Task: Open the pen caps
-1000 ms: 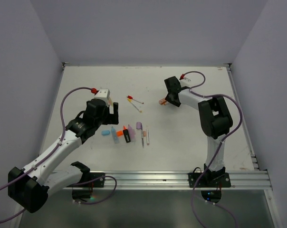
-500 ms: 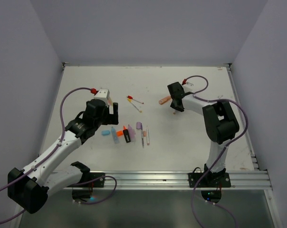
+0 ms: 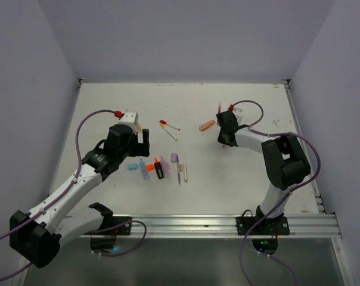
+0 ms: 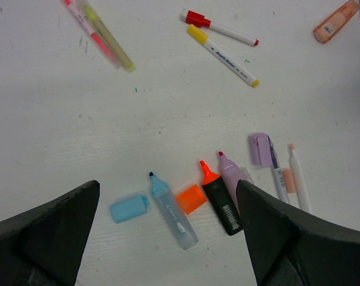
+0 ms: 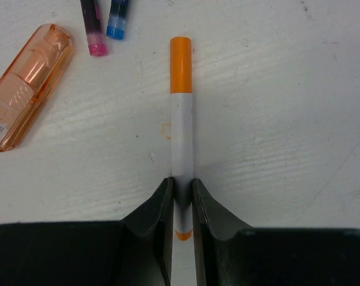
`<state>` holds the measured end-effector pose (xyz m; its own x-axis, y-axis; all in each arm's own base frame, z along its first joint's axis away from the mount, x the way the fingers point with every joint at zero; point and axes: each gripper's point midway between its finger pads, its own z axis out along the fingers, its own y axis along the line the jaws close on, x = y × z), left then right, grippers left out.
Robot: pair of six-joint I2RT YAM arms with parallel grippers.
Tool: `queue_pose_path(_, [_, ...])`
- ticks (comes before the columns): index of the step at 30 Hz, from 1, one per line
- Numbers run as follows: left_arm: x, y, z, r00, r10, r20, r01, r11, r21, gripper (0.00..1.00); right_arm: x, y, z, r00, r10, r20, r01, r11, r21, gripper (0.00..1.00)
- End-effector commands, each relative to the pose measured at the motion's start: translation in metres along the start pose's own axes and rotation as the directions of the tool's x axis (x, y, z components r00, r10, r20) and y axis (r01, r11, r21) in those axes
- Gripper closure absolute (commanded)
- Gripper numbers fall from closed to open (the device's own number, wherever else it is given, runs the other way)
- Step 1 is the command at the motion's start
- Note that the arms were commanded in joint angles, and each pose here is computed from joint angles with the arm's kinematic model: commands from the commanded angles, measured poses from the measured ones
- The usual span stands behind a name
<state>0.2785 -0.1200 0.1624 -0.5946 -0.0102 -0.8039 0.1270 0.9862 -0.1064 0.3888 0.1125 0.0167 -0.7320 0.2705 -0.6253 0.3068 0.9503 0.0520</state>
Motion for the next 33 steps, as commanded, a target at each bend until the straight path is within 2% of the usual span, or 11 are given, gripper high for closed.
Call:
queue_pose_path(1, [-0.008, -0.012, -0.001, 0.999, -0.009, 0.039, 0.006, 0.997, 0.072, 0.0, 0.033, -0.003, -0.01, 0.99, -0.107, -0.094, 0.1, 0.992, -0.077, 0.87])
queue_pose_path(6, [-0.004, -0.043, 0.003, 0.995, -0.097, -0.011, 0.097, 0.972, 0.215, 0.0, 0.026, 0.021, -0.04, 0.986, -0.164, -0.012, 0.157, 0.962, -0.226, 0.9])
queue_pose_path(9, [0.0, -0.072, 0.005, 0.985, -0.152, -0.079, 0.17, 0.926, 0.337, 0.0, 0.028, 0.047, -0.071, 0.973, -0.22, 0.075, 0.233, 0.912, -0.338, 0.9])
queue_pose_path(11, [-0.004, -0.084, 0.009, 0.973, -0.208, -0.1, 0.231, 0.898, 0.376, 0.0, 0.03, 0.073, -0.1, 0.953, -0.256, 0.16, 0.301, 0.852, -0.429, 0.91])
queue_pose_path(13, [-0.01, -0.097, 0.013, 0.966, -0.237, -0.104, 0.259, 0.87, 0.419, 0.0, 0.048, 0.089, -0.12, 0.936, -0.296, 0.19, 0.351, 0.793, -0.497, 0.91])
queue_pose_path(17, [-0.021, -0.116, 0.02, 0.943, -0.31, -0.123, 0.332, 0.837, 0.436, 0.0, 0.061, 0.121, -0.162, 0.921, -0.262, 0.288, 0.389, 0.666, -0.637, 0.9])
queue_pose_path(21, [-0.024, -0.133, 0.03, 0.929, -0.345, -0.13, 0.368, 0.831, 0.417, 0.01, 0.074, 0.13, -0.189, 0.906, -0.24, 0.349, 0.422, 0.577, -0.699, 0.89])
queue_pose_path(25, [-0.029, -0.152, 0.038, 0.923, -0.368, -0.115, 0.382, 0.834, 0.398, 0.04, 0.078, 0.134, -0.201, 0.893, -0.237, 0.383, 0.448, 0.544, -0.709, 0.89])
queue_pose_path(33, [-0.026, -0.17, 0.051, 0.903, -0.414, -0.115, 0.425, 0.818, 0.389, 0.19, 0.078, 0.131, -0.205, 0.892, -0.213, 0.399, 0.448, 0.533, -0.717, 0.88])
